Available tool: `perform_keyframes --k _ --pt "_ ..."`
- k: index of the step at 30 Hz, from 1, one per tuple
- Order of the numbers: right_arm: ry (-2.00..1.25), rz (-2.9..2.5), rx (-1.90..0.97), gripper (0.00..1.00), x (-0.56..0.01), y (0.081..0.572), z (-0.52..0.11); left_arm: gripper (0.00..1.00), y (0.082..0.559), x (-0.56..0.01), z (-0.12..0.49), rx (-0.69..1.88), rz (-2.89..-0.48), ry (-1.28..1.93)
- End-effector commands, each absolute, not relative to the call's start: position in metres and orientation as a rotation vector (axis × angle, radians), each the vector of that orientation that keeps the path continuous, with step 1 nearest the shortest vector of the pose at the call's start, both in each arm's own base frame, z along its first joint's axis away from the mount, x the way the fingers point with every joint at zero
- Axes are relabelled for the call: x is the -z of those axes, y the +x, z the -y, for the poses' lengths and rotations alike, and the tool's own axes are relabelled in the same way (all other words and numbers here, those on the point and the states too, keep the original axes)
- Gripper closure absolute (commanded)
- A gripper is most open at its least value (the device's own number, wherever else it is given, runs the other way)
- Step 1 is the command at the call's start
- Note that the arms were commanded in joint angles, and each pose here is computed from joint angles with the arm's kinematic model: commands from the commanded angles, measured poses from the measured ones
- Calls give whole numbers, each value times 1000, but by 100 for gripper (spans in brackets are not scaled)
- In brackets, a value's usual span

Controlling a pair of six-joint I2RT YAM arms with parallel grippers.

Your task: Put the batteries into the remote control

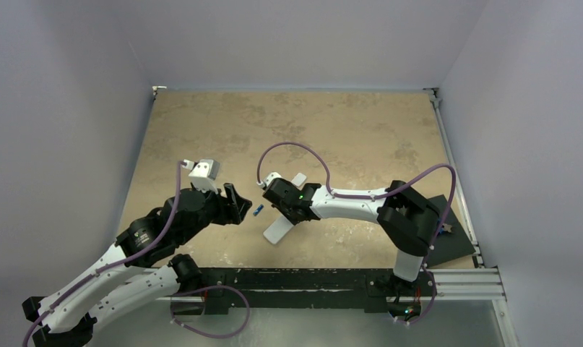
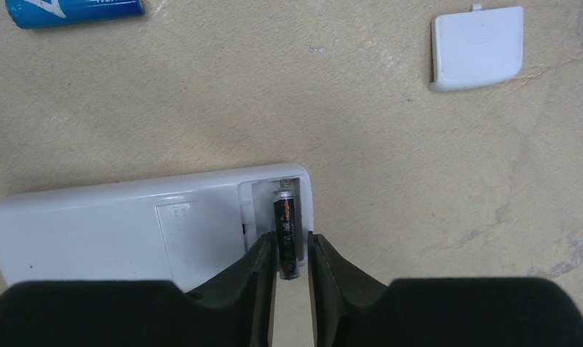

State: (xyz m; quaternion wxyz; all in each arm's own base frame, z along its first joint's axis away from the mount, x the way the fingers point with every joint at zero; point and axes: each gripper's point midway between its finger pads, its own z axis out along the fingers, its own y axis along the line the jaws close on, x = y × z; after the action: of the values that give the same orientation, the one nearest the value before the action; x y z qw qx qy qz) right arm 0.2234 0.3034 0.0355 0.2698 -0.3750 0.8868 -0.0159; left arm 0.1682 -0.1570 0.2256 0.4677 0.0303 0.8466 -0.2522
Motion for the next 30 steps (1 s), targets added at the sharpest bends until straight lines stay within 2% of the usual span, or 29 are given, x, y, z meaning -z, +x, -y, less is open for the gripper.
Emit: perform_keyframes --k 1,30 --pt "-962 -2358 36 70 -44 235 -312 33 171 -232 160 635 -2055 61" --pt "-913 -2348 35 67 -48 240 -316 33 171 -230 162 631 -2064 70"
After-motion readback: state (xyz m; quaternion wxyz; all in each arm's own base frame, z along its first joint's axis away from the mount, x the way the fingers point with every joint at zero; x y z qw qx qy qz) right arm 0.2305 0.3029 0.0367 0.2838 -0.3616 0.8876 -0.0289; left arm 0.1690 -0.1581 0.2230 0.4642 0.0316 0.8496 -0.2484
